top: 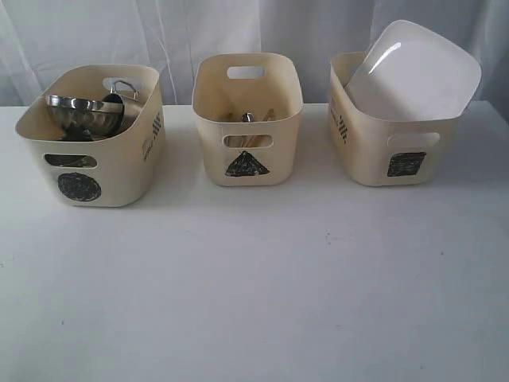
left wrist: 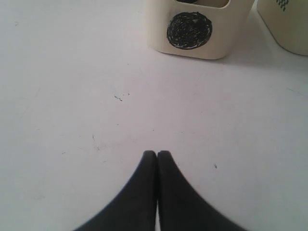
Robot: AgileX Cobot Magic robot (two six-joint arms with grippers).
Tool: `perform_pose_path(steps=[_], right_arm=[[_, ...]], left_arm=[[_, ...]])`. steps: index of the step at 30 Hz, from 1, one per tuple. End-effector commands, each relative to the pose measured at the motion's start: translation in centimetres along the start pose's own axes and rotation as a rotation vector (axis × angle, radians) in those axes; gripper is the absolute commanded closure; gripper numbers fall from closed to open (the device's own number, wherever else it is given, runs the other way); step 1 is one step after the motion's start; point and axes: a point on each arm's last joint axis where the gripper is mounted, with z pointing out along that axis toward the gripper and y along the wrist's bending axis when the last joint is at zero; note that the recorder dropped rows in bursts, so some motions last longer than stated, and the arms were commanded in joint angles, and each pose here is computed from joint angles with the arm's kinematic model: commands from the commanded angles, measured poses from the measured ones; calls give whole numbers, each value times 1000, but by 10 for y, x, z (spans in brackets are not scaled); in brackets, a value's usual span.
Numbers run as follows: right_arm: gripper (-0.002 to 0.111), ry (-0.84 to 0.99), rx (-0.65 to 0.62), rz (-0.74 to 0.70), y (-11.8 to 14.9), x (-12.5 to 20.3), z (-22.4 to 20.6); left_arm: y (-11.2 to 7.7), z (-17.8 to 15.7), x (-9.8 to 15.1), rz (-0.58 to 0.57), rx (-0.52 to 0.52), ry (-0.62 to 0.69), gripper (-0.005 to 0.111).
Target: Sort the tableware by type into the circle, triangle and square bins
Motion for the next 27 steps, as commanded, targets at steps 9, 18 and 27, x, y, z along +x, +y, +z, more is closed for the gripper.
perform_pose_path(steps=[9,18,27], right_arm=[[108,-84,-230,131,13,8,-89],[108,-126,-201,140,6,13,-99],[108,-244,150,149,-64,129,-121]], left_arm=[[0,0,0,-2,-3,-3,107],[0,0,0,-2,-3,-3,107],[0,0,0,-2,-3,-3,107]])
